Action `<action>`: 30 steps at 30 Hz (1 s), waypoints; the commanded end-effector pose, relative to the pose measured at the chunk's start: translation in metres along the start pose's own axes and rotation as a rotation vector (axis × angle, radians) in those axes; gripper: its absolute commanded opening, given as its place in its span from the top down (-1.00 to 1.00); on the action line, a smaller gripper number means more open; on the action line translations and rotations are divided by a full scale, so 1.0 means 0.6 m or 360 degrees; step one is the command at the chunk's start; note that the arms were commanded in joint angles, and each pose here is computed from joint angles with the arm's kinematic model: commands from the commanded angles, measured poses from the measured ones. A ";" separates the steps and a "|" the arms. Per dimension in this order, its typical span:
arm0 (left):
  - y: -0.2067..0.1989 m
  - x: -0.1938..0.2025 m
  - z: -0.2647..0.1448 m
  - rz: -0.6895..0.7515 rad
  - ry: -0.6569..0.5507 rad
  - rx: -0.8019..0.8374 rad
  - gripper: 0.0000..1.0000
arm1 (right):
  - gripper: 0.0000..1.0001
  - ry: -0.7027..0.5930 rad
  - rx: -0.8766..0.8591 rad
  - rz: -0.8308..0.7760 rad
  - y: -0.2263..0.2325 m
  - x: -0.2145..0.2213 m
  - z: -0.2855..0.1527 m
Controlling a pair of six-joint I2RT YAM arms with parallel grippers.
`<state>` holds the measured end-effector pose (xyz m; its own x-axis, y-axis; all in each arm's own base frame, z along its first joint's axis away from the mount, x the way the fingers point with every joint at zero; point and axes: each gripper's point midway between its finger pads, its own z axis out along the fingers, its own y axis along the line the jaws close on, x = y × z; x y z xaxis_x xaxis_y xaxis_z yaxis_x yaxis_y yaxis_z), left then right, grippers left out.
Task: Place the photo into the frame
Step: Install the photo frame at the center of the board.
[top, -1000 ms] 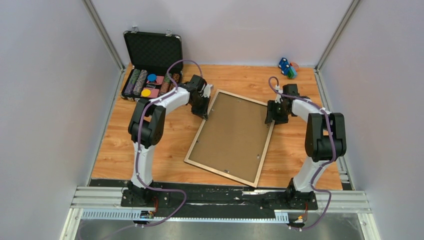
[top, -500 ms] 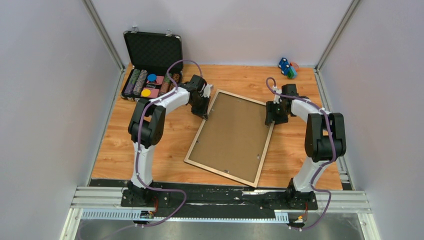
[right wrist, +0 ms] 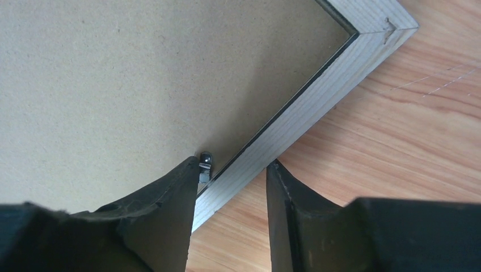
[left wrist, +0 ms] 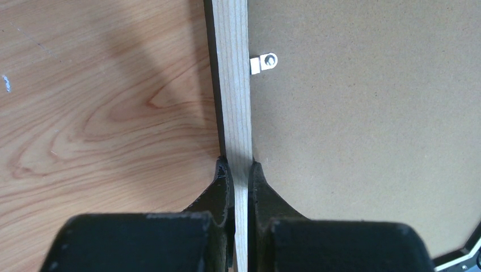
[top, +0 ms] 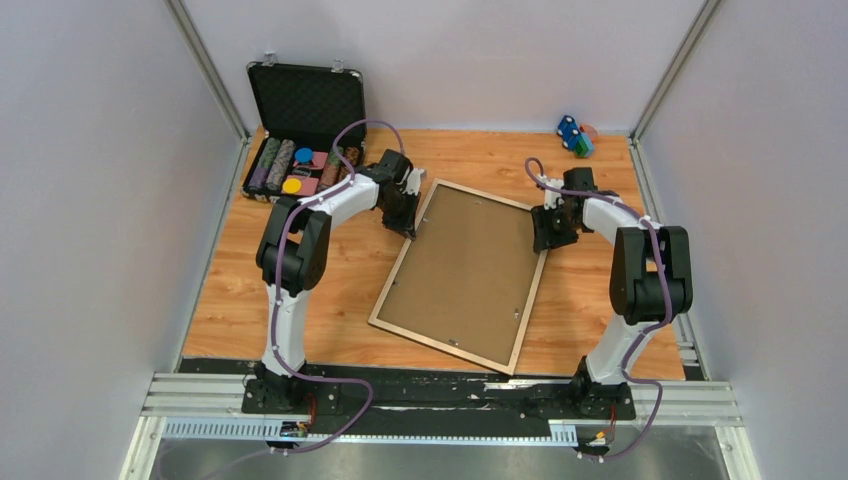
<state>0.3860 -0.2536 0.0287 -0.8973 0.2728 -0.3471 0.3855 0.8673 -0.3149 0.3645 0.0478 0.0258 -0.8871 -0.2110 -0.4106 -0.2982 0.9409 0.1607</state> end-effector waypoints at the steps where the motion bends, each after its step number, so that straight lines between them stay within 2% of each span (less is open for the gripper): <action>1: 0.003 0.052 0.055 -0.0018 0.0165 0.0041 1.00 | 0.23 0.0048 -0.0167 -0.0234 0.044 0.010 -0.003; 7: 0.005 0.052 0.054 -0.0015 0.0168 0.0042 1.00 | 0.32 0.0055 -0.0100 -0.0359 0.024 0.005 -0.001; 14: 0.005 0.055 0.055 -0.0022 0.0177 0.0059 1.00 | 0.39 0.0028 -0.0098 -0.0352 0.022 -0.011 -0.002; 19: 0.001 0.058 0.050 -0.0067 0.0164 0.0096 1.00 | 0.37 -0.0031 -0.0226 -0.0081 0.034 -0.028 -0.009; 23: -0.001 0.061 0.041 -0.0117 0.0135 0.0127 1.00 | 0.64 0.0001 -0.0223 0.0135 0.026 -0.037 0.005; 26: -0.002 0.071 0.039 -0.0160 0.0131 0.0162 1.00 | 0.74 0.0006 -0.0216 0.0292 -0.002 -0.051 0.020; 30: -0.006 0.079 0.034 -0.0203 0.0105 0.0192 1.00 | 0.86 -0.0021 -0.0234 0.0361 -0.011 -0.088 0.038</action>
<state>0.3857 -0.2522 0.0290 -0.9003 0.2035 -0.3848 0.3610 0.8431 -0.3987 0.3750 0.0393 0.0267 -0.9582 -0.0546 -0.2807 -0.1434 0.9410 0.3066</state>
